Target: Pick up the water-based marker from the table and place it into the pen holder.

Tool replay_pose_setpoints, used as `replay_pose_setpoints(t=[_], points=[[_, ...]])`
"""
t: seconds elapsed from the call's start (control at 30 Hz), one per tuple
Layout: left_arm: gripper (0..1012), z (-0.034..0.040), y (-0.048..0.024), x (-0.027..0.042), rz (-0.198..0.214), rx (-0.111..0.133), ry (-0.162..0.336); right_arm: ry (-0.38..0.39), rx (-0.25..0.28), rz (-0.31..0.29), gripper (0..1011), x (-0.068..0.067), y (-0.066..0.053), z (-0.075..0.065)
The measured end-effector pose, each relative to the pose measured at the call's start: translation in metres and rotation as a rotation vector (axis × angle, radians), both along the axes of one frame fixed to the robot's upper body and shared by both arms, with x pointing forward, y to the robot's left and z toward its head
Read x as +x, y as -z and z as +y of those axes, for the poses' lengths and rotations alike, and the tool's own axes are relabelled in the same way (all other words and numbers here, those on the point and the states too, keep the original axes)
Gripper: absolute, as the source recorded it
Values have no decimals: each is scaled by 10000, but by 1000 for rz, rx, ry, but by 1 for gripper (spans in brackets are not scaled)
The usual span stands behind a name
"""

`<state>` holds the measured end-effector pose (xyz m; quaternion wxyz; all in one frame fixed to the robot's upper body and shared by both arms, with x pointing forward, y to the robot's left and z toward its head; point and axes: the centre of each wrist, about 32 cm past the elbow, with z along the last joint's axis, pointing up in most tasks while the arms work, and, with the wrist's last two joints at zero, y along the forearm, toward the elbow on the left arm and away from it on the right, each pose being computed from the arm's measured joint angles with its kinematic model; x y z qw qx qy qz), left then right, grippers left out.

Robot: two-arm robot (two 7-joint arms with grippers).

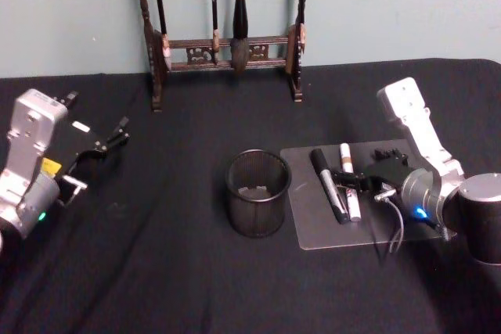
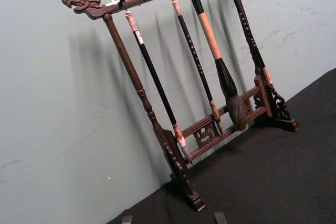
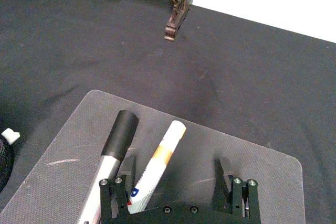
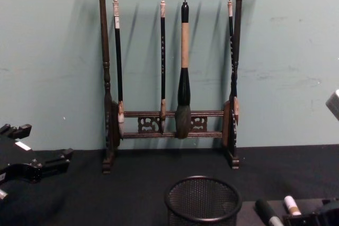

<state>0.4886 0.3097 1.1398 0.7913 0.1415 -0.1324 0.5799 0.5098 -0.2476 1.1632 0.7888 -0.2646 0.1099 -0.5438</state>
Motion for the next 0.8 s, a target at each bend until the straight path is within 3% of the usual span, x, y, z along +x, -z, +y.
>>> replay_pose_setpoints(t=[0.37, 0.57, 0.8], points=[[1001, 0, 0, 0, 0, 0, 0, 1, 2, 1, 982, 1, -2, 0], [1001, 0, 0, 0, 0, 0, 0, 1, 3, 1, 863, 1, -2, 0], [1001, 0, 0, 0, 0, 0, 0, 2, 3, 1, 621, 1, -2, 0]])
